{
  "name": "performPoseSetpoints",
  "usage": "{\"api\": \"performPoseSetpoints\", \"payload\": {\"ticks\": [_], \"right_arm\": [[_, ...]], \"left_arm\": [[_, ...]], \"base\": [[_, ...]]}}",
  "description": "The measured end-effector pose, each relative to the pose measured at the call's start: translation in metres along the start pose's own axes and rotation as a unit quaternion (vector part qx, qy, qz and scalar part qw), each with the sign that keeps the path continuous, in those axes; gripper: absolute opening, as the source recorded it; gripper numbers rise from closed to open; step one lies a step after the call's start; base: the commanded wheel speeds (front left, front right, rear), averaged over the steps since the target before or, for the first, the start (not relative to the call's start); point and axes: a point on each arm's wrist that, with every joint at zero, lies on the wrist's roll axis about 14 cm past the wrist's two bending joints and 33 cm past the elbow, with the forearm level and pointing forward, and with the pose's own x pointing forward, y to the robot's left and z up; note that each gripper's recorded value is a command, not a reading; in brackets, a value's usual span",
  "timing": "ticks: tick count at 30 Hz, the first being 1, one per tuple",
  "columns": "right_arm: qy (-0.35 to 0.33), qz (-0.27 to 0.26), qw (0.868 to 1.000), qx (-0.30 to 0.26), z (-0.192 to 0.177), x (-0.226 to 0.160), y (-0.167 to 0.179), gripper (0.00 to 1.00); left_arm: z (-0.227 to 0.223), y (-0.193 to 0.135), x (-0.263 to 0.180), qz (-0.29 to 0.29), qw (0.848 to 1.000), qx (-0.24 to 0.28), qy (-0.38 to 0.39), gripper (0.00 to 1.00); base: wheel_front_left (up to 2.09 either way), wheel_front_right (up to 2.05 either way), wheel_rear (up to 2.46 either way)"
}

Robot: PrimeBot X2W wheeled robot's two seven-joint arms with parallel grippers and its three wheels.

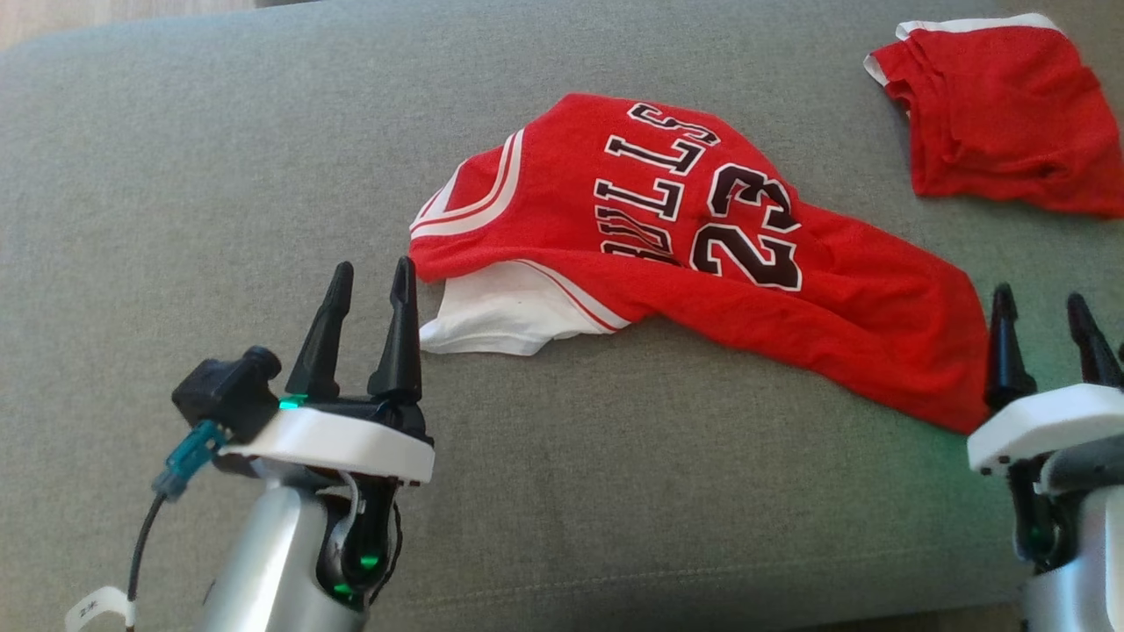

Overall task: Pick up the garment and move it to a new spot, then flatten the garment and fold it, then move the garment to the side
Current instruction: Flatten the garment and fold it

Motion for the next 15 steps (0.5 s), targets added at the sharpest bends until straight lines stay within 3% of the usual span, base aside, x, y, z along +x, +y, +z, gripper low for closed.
{"api": "performPoseSetpoints", "payload": {"ticks": [8,15], "right_arm": [[-0.046,0.025,0.999,0.014,0.009,-0.008,0.015,1.0],[-0.043,0.025,0.999,0.016,0.002,-0.013,0.015,1.0]], "left_arm": [[-0.009,-0.005,0.0,-0.007,1.0,0.0,0.014,1.0],[-0.072,-0.001,-0.015,-0.008,0.993,0.034,0.115,1.0]], "base": [[0.0,0.0,0.0],[0.0,0.0,0.0]]}}
